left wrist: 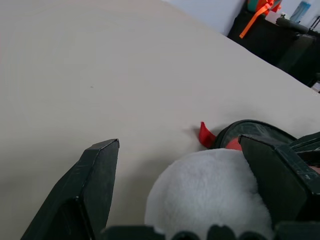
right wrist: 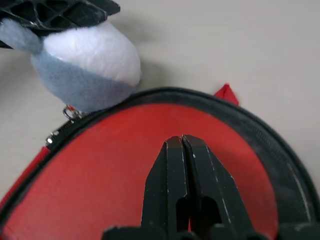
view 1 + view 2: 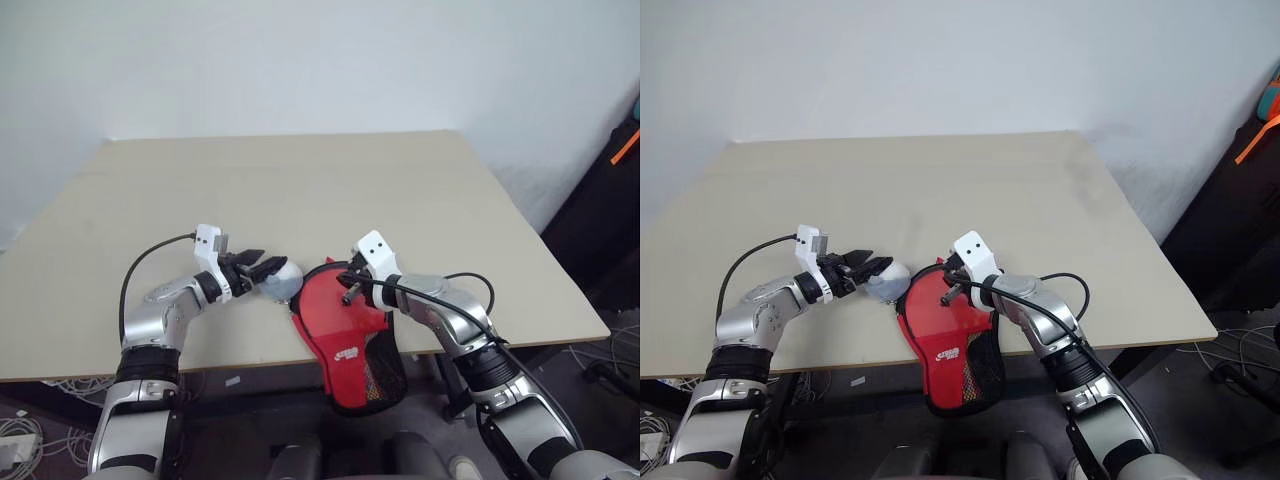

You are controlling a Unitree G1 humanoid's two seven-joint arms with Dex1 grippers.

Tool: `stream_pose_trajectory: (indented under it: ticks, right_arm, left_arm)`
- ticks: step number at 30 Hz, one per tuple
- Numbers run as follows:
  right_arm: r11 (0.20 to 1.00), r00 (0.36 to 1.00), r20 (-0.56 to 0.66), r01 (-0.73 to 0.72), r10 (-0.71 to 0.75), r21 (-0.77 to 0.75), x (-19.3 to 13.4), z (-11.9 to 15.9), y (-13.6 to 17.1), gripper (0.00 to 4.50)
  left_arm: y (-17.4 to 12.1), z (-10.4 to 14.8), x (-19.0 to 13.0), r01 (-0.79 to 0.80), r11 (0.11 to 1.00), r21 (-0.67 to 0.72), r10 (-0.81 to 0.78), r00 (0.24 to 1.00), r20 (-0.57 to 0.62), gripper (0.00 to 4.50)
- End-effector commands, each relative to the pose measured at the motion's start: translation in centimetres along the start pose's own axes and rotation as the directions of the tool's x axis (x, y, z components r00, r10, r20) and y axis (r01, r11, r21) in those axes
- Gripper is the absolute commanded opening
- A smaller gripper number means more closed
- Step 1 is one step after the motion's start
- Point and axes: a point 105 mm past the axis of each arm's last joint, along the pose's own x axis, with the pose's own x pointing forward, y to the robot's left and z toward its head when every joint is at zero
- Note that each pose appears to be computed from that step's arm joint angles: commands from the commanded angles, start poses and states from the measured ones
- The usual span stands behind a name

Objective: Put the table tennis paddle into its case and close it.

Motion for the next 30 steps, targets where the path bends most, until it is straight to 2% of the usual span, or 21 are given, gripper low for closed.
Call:
stream_pose_trajectory:
  ticks: [1, 12, 21, 24, 30]
  right_arm:
    - [0.999, 1.0, 0.02, -0.004, 0.004, -0.036, 0.1, 0.4, 0.3, 0.04]
    - [0.999, 1.0, -0.022, -0.02, 0.019, -0.04, 0.5, -1.2, 1.1, 0.04]
    - [0.999, 0.999, -0.028, -0.02, 0.019, -0.042, 0.6, -1.3, 1.2, 0.04]
    - [0.999, 0.999, -0.031, -0.02, 0.018, -0.045, 0.6, -1.3, 1.1, 0.0]
    - [0.999, 0.999, -0.04, -0.023, 0.021, -0.049, 0.7, -1.5, 1.2, 0.0]
  left_arm:
    - [-0.5, -0.2, 0.3, 0.019, 1.0, 0.018, -0.019, 1.0, -0.014, 4.05]
    - [-2.1, -3.8, -2.1, 0.076, 0.997, -0.002, -0.075, 0.983, -0.167, 4.05]
    - [-2.1, -4.3, -2.4, 0.057, 0.998, -0.024, -0.06, 0.983, -0.173, 4.05]
    - [-2.0, -4.3, -2.4, 0.052, 0.998, -0.034, -0.057, 0.984, -0.167, 3.53]
    - [-1.7, -3.1, -2.5, 0.048, 0.997, -0.056, -0.055, 0.989, -0.134, 1.72]
